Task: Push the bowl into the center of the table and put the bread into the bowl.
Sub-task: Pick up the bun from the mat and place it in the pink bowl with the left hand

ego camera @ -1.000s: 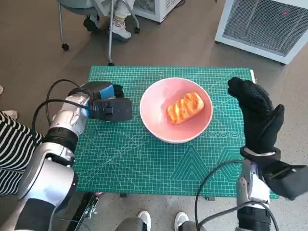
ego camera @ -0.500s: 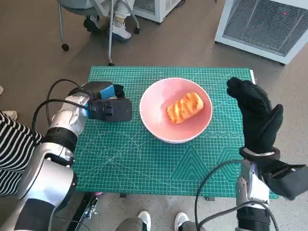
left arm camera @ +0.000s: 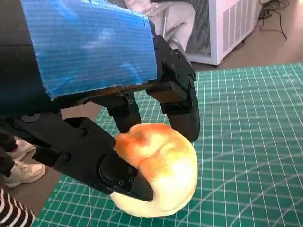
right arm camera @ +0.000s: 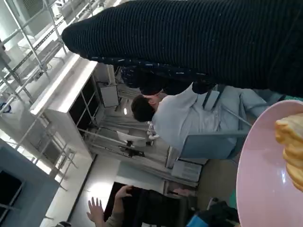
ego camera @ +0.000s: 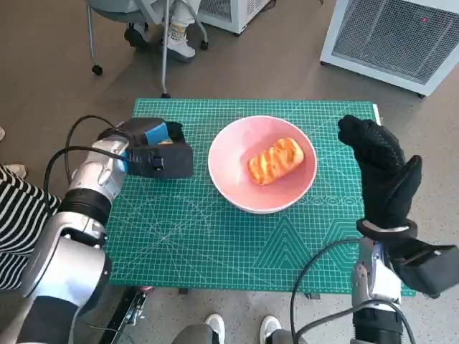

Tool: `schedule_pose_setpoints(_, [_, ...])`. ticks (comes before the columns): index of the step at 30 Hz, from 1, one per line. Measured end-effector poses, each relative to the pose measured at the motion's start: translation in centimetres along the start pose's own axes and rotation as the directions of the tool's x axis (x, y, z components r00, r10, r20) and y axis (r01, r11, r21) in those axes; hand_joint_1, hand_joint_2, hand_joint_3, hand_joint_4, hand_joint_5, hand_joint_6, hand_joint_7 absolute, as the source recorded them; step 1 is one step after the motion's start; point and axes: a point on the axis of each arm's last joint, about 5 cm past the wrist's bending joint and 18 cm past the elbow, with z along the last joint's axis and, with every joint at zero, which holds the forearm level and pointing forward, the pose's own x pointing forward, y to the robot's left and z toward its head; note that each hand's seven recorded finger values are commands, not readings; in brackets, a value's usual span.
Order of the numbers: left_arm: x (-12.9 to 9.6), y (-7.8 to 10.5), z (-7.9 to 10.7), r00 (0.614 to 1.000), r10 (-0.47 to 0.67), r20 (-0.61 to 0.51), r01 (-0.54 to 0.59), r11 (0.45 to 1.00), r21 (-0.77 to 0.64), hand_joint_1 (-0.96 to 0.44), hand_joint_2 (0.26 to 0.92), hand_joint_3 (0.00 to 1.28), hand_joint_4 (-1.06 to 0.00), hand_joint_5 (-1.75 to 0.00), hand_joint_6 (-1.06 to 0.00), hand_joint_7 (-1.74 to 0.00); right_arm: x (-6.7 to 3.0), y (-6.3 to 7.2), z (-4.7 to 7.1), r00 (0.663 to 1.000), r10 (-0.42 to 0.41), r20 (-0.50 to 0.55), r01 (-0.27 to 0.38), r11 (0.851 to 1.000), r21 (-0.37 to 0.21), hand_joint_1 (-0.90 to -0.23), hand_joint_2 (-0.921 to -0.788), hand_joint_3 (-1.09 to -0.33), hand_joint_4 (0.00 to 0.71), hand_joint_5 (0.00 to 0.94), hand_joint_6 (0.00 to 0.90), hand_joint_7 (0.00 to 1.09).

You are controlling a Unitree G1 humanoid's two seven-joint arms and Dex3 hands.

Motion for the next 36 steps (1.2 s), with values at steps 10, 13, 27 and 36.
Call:
schedule_pose_setpoints(10, [0.22, -0.11, 0.33, 0.983, -0.163, -0.088, 0.164, 0.986, 0.0, -0.29, 0.732, 0.0, -0.28, -0.01, -0.29, -0.01, 0.01, 0.02, -0.03, 1.0, -0.005, -0.006, 0.005, 1.0, 0.001, -0.683, -0.921, -0.741, 0.189, 0.002, 0.094, 0.44])
schedule_pose_setpoints(13, [0.24, -0.12, 0.38, 0.98, -0.178, -0.093, 0.178, 0.984, -0.003, -0.33, 0.73, 0.0, -0.27, -0.01, -0.28, 0.0, 0.01, 0.04, -0.03, 1.0, -0.003, -0.006, 0.004, 1.0, 0.002, -0.681, -0.921, -0.741, 0.189, 0.002, 0.094, 0.44])
schedule_pose_setpoints(27, [0.26, -0.16, 0.53, 0.98, -0.182, -0.076, 0.184, 0.983, 0.016, -0.19, 0.729, 0.0, -0.51, -0.09, -0.48, -0.09, 0.03, 0.05, -0.01, 1.0, -0.003, -0.005, 0.003, 1.0, 0.002, -0.68, -0.921, -0.741, 0.189, 0.001, 0.094, 0.44])
schedule_pose_setpoints(36, [0.27, -0.22, 0.67, 0.99, -0.134, -0.041, 0.136, 0.99, 0.033, -0.29, 0.88, 0.03, -0.78, -0.23, -0.69, -0.98, 0.04, 0.05, 0.04, 1.0, -0.002, -0.004, 0.002, 1.0, 0.003, -0.683, -0.921, -0.741, 0.188, 0.001, 0.093, 0.44])
